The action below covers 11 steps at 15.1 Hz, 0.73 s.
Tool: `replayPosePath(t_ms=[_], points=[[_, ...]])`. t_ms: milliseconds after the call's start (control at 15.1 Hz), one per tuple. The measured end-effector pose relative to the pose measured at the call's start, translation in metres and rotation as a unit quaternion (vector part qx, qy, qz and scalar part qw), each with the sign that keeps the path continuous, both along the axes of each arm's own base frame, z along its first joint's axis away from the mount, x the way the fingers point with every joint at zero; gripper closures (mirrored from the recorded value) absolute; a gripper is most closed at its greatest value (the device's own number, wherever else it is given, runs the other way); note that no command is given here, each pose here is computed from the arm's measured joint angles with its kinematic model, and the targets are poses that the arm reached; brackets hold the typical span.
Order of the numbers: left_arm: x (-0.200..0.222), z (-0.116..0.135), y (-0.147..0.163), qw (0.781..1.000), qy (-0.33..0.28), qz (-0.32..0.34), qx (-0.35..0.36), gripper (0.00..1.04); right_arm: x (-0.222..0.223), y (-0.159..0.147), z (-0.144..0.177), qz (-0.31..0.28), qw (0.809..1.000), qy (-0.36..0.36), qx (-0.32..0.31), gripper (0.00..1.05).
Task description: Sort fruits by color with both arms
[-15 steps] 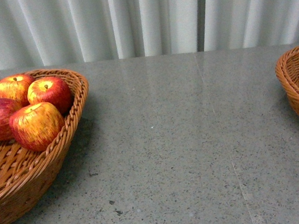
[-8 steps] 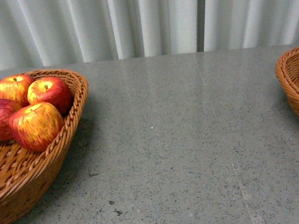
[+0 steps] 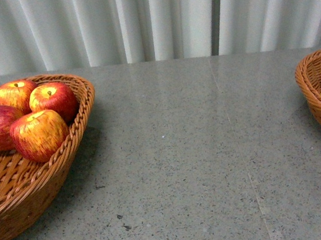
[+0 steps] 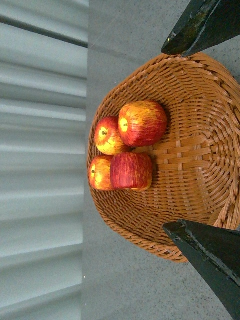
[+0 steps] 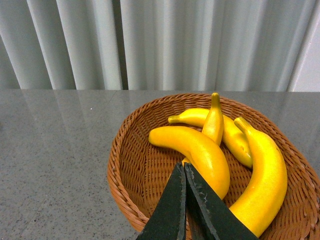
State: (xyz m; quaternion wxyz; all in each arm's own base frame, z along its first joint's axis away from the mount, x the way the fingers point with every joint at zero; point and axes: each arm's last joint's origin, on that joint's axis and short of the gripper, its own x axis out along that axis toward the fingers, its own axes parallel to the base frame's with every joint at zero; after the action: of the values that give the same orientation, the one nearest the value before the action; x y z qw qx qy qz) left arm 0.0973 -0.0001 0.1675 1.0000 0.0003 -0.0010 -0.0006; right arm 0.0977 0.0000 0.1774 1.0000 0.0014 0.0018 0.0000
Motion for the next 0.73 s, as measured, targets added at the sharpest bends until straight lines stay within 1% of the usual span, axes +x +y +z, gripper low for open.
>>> replayPosePath(t_ms=[133, 199, 530, 596, 729], points=[[0.000, 0.000, 0.000, 1.000, 0.000, 0.000, 0.000, 0.07, 0.000, 0.000, -0.002, 0.000, 1.000, -0.001, 0.000, 1.03], [0.000, 0.000, 0.000, 1.000, 0.000, 0.000, 0.000, 0.07, -0.001, 0.000, -0.011, 0.001, 1.000, -0.004, 0.000, 1.03], [0.000, 0.000, 0.000, 1.000, 0.000, 0.000, 0.000, 0.07, -0.001, 0.000, -0.010, 0.000, 1.000, -0.004, 0.000, 1.03], [0.000, 0.000, 0.000, 1.000, 0.000, 0.000, 0.000, 0.07, -0.001, 0.000, -0.010, 0.000, 1.000, -0.004, 0.000, 0.97], [0.000, 0.000, 0.000, 1.000, 0.000, 0.000, 0.000, 0.07, -0.001, 0.000, -0.010, 0.000, 1.000, -0.004, 0.000, 0.73]])
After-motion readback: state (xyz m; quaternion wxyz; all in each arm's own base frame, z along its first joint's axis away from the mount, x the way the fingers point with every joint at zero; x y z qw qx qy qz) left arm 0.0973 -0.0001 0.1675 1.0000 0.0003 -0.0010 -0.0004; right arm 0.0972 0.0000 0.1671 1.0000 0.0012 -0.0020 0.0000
